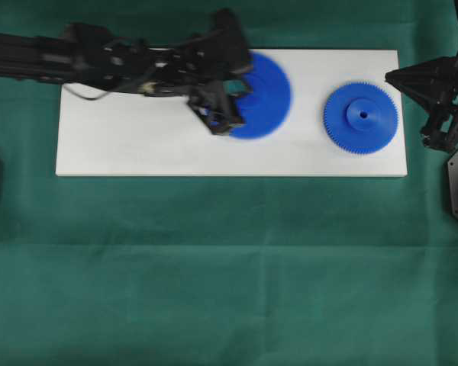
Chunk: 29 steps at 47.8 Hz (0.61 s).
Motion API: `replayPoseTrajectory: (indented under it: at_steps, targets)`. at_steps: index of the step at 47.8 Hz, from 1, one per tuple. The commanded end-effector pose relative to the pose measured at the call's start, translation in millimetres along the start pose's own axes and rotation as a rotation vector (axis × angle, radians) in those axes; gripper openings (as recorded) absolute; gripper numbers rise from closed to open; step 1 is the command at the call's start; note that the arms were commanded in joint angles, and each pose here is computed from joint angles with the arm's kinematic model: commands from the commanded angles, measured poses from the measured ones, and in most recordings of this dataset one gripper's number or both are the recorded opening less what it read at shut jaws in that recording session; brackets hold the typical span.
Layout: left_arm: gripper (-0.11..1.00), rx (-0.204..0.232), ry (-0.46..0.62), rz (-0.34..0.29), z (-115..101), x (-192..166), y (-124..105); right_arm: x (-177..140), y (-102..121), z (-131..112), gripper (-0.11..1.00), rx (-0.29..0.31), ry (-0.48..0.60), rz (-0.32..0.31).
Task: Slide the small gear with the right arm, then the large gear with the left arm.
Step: 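Slide the large gear right with the left gripper toward the small gear, then hold the large gear meshed against the small gear with the left gripper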
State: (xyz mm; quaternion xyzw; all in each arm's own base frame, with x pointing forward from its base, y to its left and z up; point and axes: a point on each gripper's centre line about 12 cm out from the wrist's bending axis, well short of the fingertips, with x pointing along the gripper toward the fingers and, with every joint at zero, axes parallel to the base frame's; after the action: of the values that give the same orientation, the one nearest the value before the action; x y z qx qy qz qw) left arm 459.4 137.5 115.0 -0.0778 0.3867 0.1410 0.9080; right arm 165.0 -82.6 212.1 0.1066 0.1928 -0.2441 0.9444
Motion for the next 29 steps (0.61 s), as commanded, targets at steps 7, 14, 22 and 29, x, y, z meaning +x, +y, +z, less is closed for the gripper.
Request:
replayPoseTrajectory:
  at_steps: [7,14,22,29]
  targets:
    - [0.0,0.031,-0.041,-0.032,46,14,-24,-2,1,5,0.51,-0.005,-0.027,0.008]
    - [0.0,0.049,-0.021,-0.051,55,27,-39,-3,1,3,0.51,-0.005,-0.025,0.008]
    - [0.0,0.06,0.012,-0.057,58,34,-47,-3,1,2,0.51,-0.007,-0.023,0.008]
    - [0.0,0.055,0.026,-0.052,54,29,-43,-3,1,2,0.51,-0.007,-0.025,0.009]
